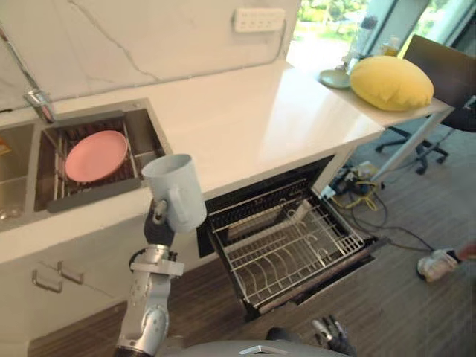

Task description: Walk over to the sink, pick up the cup, carry it to the dishwasher, place the cup inside the dishwasher, then close the dishwasher door

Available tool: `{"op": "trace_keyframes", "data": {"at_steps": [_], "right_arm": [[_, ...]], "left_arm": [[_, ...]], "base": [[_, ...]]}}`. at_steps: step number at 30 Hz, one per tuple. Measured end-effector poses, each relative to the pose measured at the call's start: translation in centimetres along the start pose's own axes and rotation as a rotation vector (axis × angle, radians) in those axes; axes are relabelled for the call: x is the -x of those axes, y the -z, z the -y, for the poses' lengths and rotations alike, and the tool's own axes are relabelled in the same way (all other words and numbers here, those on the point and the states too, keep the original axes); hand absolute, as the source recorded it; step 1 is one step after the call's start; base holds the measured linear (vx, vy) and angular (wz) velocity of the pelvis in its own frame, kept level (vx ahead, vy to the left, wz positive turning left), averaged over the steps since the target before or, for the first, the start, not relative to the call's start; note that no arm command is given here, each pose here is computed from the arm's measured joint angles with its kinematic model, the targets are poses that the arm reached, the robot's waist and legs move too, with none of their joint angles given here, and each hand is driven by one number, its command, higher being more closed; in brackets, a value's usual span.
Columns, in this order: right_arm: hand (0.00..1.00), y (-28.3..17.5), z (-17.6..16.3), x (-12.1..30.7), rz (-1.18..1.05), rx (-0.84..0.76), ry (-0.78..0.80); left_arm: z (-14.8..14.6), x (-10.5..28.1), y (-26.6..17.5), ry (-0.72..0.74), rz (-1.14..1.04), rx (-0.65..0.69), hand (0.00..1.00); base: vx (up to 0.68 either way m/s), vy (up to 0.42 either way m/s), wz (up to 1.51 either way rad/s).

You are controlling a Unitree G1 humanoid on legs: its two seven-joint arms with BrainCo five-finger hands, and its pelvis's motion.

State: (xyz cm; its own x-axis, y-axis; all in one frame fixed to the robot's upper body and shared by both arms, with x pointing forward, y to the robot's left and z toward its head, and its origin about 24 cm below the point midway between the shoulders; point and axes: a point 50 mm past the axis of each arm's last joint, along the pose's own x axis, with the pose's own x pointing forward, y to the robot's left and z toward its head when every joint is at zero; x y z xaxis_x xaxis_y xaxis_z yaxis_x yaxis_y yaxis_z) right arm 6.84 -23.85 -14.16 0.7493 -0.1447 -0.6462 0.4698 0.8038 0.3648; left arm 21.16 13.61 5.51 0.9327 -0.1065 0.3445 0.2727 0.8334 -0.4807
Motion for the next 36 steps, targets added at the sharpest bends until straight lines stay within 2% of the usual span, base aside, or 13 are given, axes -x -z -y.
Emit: {"op": "trace_keyframes", "data": {"at_steps": [3,7,11,14,20,23,25,28,33,36], "right_arm": [[0.00,-0.7,-0.5,-0.7,0.021,0.015,0.018],[0.00,-1.3,0.1,-0.9,0.015,0.040,0.071],[0.00,-6.6,2.8,-0.9,0.176,0.071,0.178],[0.00,-10.5,2.8,-1.0,0.326,0.082,0.209],[0.00,-18.0,-3.0,0.2,0.712,0.084,0.126],[0.00,-20.8,-6.7,2.7,0.897,0.109,-0.002],[0.00,-22.1,-10.3,4.0,0.981,0.158,-0.149],[0.00,-22.3,-13.7,5.0,1.010,0.175,-0.314],[0.00,-21.1,-21.8,6.1,0.966,0.113,-0.732],[0.00,-20.3,-24.4,6.8,0.938,0.120,-0.875]], "left_arm": [[0.7,-0.7,0.2,0.042,-0.012,-0.002,1.00],[0.3,-2.1,-0.5,0.035,0.031,-0.029,1.00],[0.7,-2.1,-0.5,0.038,0.037,-0.012,1.00],[0.9,-1.8,-0.8,0.032,0.047,-0.010,1.00],[0.8,-1.3,-2.9,0.003,0.110,-0.050,1.00],[1.0,-1.2,-4.4,-0.016,0.171,-0.096,1.00],[1.2,-1.3,-4.7,-0.036,0.187,-0.155,1.00],[2.0,-1.6,-4.4,-0.050,0.197,-0.184,1.00],[5.0,-3.9,-4.7,0.009,0.283,-0.278,1.00],[6.4,-5.1,-4.8,0.020,0.332,-0.326,1.00]], "base": [[0.13,0.046,-0.42],[0.14,-0.122,-0.24],[0.12,-0.012,-0.20],[0.06,0.091,-0.20],[-0.01,0.091,-0.13],[-0.06,0.023,-0.19],[-0.11,0.014,-0.22],[-0.09,-0.010,-0.07],[-0.05,-0.022,-0.10],[-0.05,-0.006,-0.11]]}}
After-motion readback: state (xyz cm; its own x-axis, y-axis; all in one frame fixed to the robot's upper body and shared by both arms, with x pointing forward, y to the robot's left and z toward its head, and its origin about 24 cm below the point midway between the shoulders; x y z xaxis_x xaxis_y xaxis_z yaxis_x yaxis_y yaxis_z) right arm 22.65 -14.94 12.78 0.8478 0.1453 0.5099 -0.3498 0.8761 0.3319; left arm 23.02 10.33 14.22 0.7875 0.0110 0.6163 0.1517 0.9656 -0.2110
